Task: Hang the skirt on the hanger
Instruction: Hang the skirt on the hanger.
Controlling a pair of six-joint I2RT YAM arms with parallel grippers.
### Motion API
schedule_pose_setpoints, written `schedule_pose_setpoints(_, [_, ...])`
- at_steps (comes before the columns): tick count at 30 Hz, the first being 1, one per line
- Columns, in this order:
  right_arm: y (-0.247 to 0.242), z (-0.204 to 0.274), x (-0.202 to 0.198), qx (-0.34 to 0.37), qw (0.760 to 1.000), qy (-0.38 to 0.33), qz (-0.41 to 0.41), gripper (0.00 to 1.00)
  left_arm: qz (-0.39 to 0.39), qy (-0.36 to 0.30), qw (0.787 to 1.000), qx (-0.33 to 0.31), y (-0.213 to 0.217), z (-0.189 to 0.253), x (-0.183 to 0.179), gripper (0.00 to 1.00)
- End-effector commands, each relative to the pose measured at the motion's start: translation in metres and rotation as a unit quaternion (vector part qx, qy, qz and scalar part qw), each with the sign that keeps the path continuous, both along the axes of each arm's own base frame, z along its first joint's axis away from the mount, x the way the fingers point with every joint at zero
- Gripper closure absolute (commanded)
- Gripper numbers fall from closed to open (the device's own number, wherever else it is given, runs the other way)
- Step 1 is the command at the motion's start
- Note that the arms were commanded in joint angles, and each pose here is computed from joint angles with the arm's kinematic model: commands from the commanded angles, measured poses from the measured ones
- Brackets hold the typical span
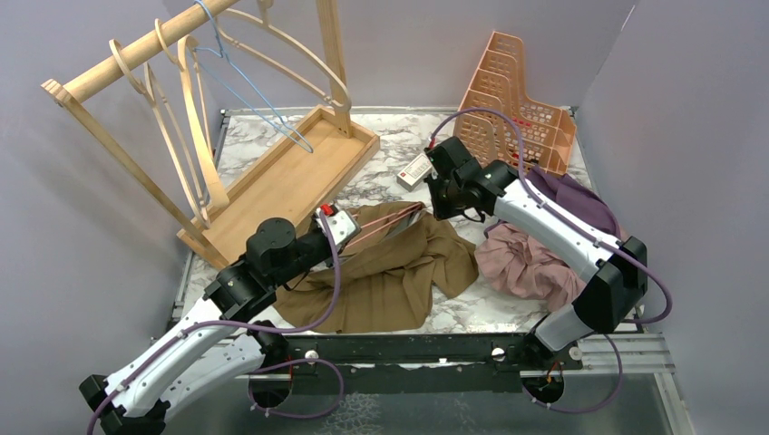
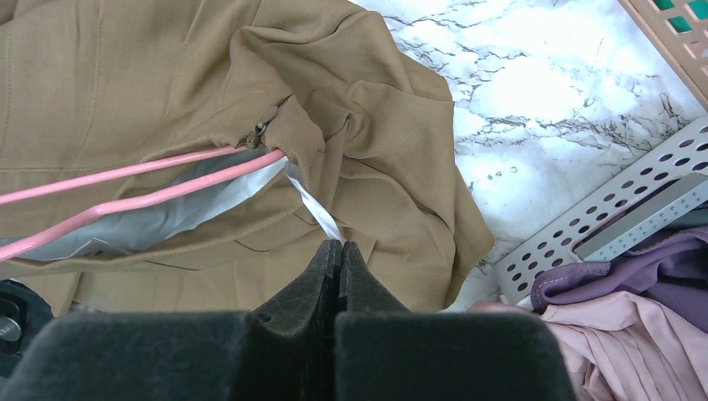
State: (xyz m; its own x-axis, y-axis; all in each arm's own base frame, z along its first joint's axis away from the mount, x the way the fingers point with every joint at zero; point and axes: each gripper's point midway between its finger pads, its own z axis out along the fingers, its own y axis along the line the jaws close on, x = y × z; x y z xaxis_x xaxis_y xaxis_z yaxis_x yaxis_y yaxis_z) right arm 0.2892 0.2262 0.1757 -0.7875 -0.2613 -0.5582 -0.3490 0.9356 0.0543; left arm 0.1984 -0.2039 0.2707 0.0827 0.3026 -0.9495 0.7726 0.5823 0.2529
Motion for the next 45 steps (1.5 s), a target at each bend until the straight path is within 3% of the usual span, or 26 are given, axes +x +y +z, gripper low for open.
schedule_pose_setpoints(1, [0.002, 0.014, 0.011, 0.005, 1.000, -0.018, -0.007, 0.99, -0.013, -0.024, 0.999, -0.037, -0.006, 0.017, -0.002, 1.00])
schedule_pose_setpoints(8, [0.004, 0.033, 0.031, 0.015, 0.998, -0.060, -0.009, 0.99, -0.019, -0.043, 0.996, -0.077, -0.005, 0.033, -0.008, 1.00])
schedule_pose_setpoints(13, [0.012, 0.060, 0.046, 0.018, 0.988, -0.143, 0.063, 0.99, -0.034, -0.029, 0.995, -0.087, -0.009, 0.032, -0.014, 1.00])
schedule_pose_setpoints(19, [0.017, 0.093, 0.046, 0.004, 0.929, -0.304, 0.212, 0.99, -0.020, -0.016, 0.997, -0.075, -0.007, 0.024, -0.010, 1.00])
schedule_pose_setpoints(23, [0.023, 0.103, 0.039, -0.006, 0.901, -0.334, 0.277, 0.99, -0.025, -0.016, 0.996, -0.080, -0.008, 0.027, -0.012, 1.00])
schedule_pose_setpoints(31, [0.029, 0.080, 0.031, -0.014, 0.916, -0.256, 0.309, 0.99, -0.028, -0.019, 0.996, -0.083, -0.009, 0.028, -0.011, 1.00])
schedule_pose_setpoints(35, [0.026, 0.059, 0.032, -0.027, 0.933, -0.203, 0.296, 0.99, 0.024, -0.034, 0.995, -0.092, 0.002, 0.034, 0.003, 1.00])
schedule_pose_setpoints(41, [-0.003, 0.027, 0.064, -0.033, 0.970, -0.139, 0.199, 0.99, 0.144, -0.001, 0.979, -0.141, 0.014, 0.043, 0.041, 1.00])
schedule_pose_setpoints(45, [-0.023, 0.030, 0.102, -0.012, 0.986, -0.120, 0.115, 0.99, 0.166, 0.042, 0.970, -0.171, -0.005, 0.045, 0.061, 1.00])
